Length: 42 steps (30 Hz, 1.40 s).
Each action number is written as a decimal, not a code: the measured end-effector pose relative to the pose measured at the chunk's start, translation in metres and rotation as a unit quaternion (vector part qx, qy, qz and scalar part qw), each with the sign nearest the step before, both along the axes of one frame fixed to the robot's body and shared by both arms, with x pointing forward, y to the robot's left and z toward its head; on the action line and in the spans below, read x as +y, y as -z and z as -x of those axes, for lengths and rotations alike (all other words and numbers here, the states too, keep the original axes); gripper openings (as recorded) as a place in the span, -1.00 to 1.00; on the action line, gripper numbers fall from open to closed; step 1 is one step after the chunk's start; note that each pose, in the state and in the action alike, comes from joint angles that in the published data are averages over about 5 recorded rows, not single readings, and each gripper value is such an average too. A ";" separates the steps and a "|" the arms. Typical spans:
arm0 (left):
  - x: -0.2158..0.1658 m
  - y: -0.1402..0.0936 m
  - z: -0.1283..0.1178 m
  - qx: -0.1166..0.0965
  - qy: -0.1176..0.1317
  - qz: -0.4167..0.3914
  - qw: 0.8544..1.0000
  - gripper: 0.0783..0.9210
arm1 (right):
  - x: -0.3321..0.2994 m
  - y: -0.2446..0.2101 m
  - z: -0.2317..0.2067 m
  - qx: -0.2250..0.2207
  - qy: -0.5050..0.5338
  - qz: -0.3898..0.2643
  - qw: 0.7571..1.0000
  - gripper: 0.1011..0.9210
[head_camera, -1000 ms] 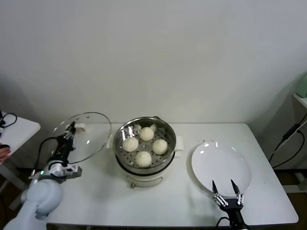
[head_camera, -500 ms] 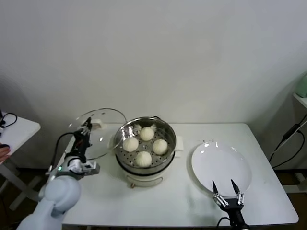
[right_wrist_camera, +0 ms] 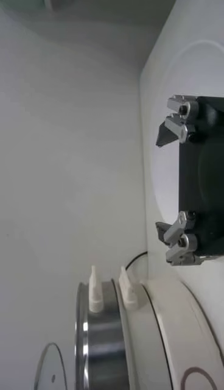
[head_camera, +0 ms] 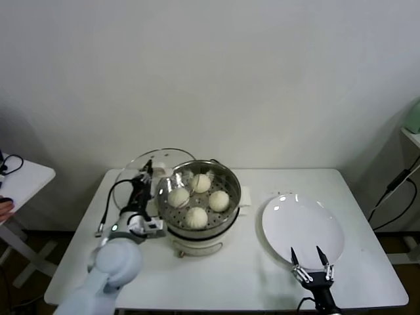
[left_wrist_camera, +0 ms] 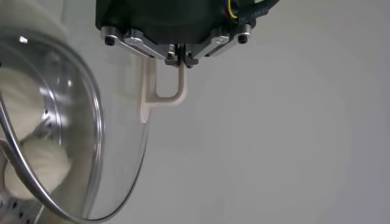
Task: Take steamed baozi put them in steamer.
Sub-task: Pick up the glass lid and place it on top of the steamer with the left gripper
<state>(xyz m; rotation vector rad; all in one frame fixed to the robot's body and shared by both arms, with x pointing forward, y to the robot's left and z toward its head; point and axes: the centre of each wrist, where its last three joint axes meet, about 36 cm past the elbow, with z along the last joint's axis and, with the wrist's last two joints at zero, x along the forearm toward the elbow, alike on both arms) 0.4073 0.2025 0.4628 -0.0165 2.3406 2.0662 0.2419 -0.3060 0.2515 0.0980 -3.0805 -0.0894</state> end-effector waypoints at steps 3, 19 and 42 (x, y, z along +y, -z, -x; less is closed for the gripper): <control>-0.013 0.001 -0.001 0.002 0.005 0.001 1.000 -0.87 | 0.000 0.000 0.000 0.000 -0.001 0.001 1.000 0.76; -0.073 0.012 -0.006 0.012 0.026 0.012 1.000 -0.87 | -0.001 0.001 0.003 0.002 -0.001 0.002 1.000 0.76; -0.112 0.025 0.002 0.032 0.035 0.005 0.999 -0.87 | -0.004 0.002 0.001 -0.002 0.002 0.004 1.000 0.76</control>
